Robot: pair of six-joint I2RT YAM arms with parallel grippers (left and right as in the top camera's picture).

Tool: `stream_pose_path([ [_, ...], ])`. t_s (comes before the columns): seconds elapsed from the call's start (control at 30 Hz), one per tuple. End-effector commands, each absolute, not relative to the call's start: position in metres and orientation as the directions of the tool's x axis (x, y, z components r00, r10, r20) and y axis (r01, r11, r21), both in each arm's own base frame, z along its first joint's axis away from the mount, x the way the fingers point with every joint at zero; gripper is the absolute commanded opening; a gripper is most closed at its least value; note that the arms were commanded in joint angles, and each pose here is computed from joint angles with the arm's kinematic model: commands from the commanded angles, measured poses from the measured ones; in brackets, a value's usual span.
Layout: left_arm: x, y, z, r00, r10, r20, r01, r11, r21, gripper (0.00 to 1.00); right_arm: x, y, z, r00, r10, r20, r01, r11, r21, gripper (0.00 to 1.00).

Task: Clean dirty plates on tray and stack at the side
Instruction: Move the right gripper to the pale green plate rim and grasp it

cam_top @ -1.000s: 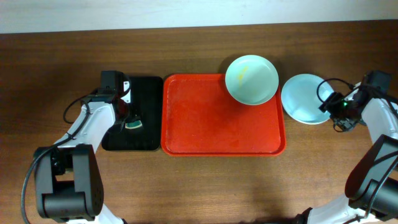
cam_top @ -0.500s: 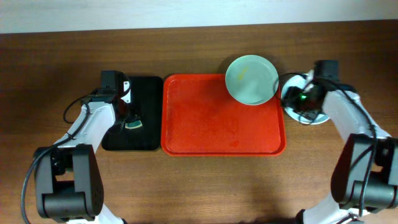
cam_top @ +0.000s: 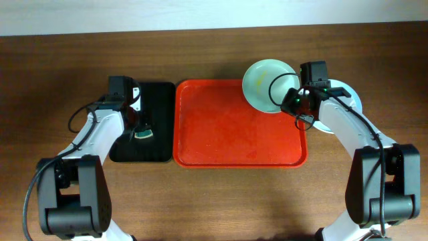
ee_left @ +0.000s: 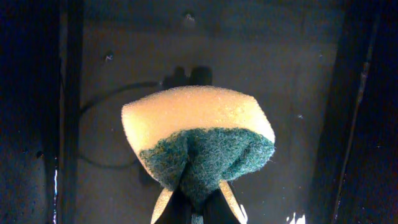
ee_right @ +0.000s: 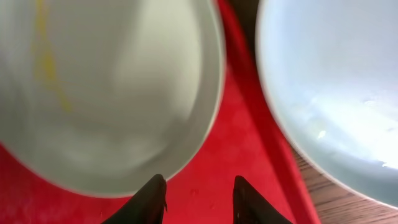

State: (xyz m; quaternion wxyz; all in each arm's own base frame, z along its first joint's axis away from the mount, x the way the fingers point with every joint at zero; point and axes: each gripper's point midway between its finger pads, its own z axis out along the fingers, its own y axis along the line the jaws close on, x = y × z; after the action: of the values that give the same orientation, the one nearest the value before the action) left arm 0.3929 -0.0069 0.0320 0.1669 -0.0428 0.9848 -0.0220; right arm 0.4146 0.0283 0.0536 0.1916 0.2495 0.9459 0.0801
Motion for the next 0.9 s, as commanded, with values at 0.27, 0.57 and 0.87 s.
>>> stream_pose_path([
  [0.27, 0.394, -0.011, 0.036, -0.939, -0.076, -0.336, -0.056, 0.996, -0.069, 0.01, 0.433, 0.016, 0.029, -0.740, 0.557, -0.376, 0.514, 0.830, 0.219, 0.27],
  [0.57, 0.393, -0.011, 0.035, -0.939, -0.076, -0.335, -0.056, 0.996, -0.068, 0.01, 0.436, 0.015, 0.026, -0.737, 0.557, -0.383, 0.514, 0.830, 0.216, 0.24],
  [0.87, 0.393, -0.011, 0.035, -0.939, -0.076, -0.335, -0.056, 0.996, -0.068, 0.00, 0.449, 0.017, 0.019, -0.724, 0.559, -0.404, 0.503, 0.829, 0.245, 0.11],
])
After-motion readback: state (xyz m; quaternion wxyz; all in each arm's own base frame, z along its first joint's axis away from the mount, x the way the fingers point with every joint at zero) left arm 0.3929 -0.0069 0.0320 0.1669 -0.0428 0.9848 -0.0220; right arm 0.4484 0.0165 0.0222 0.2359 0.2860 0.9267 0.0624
